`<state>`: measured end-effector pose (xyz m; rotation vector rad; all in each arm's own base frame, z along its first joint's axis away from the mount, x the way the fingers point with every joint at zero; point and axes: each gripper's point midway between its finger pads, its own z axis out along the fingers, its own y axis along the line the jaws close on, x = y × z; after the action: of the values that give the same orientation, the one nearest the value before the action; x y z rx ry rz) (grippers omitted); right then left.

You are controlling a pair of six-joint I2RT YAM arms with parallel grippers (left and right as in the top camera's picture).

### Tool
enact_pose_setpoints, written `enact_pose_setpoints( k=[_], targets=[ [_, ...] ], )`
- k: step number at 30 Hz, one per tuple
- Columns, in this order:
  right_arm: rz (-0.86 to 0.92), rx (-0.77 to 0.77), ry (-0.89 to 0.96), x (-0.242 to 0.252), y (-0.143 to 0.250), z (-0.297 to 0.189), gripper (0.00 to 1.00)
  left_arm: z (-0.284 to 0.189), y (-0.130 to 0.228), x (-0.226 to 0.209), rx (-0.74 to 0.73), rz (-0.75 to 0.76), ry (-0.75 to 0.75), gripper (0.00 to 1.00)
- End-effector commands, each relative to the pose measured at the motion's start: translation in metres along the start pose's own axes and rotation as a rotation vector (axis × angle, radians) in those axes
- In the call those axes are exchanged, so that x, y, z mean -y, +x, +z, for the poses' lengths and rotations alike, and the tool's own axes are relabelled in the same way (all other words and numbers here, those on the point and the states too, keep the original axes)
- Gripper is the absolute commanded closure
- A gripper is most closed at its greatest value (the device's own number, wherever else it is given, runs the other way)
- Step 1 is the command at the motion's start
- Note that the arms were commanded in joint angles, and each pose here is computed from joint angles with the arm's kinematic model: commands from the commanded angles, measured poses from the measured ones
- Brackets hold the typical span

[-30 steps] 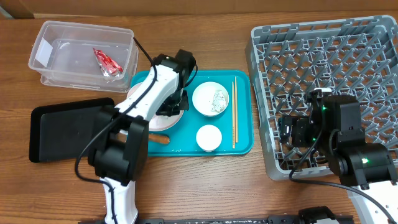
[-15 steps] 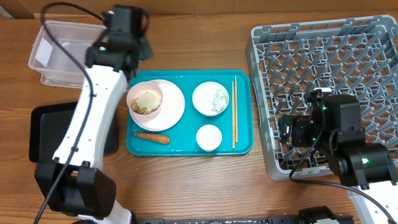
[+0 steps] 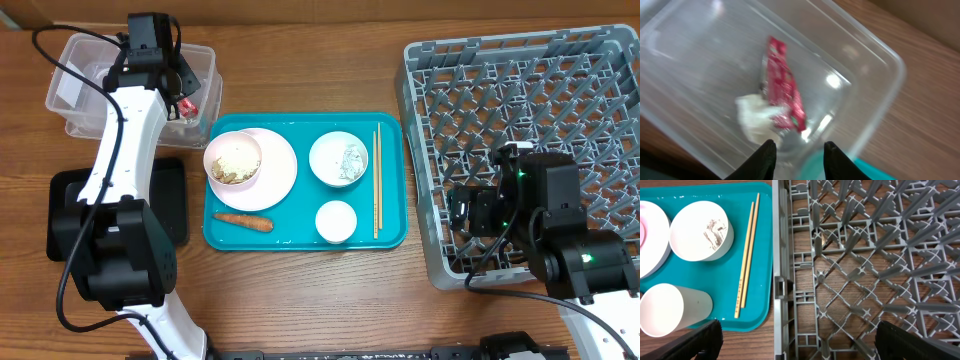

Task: Sort waste into correct bins and load items into the dishwasher
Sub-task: 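Drop the tissue into the clear bin with the left gripper, then grasp the crumpled tissue in the white bowl with the left gripper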

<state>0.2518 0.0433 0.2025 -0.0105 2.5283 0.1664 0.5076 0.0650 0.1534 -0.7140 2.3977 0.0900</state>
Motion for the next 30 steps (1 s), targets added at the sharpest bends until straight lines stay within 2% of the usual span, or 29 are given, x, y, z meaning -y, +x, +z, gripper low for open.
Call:
enact_pose_setpoints(
  k=[1, 4, 7, 11, 15, 23, 30],
  targets=[
    [0.006, 0.038, 0.0, 0.0, -0.011, -0.009, 0.0, -0.061, -0.004, 0.065, -0.034, 0.063, 0.322, 0.63],
    [0.006, 0.038, -0.001, 0.0, -0.011, -0.009, 0.0, -0.097, 0.015, 0.109, -0.068, 0.125, 0.484, 0.61],
    [0.007, 0.035, 0.0, 0.0, -0.01, -0.009, 0.0, -0.115, 0.046, 0.146, -0.098, 0.24, 0.553, 0.55],
    [0.007, 0.03, 0.0, 0.0, -0.009, -0.009, 0.0, -0.122, 0.096, 0.179, -0.161, 0.367, 0.552, 0.53],
    [0.007, 0.031, 0.0, 0.0, -0.009, -0.009, 0.0, -0.114, 0.166, 0.213, -0.273, 0.496, 0.547, 0.52],
    [0.007, 0.031, 0.0, 0.0, -0.009, -0.009, 0.0, -0.087, 0.257, 0.236, -0.447, 0.623, 0.53, 0.51],
    [0.007, 0.031, 0.0, 0.0, -0.009, -0.009, 0.0, -0.062, 0.294, 0.226, -0.548, 0.659, 0.462, 0.53]
  ],
)
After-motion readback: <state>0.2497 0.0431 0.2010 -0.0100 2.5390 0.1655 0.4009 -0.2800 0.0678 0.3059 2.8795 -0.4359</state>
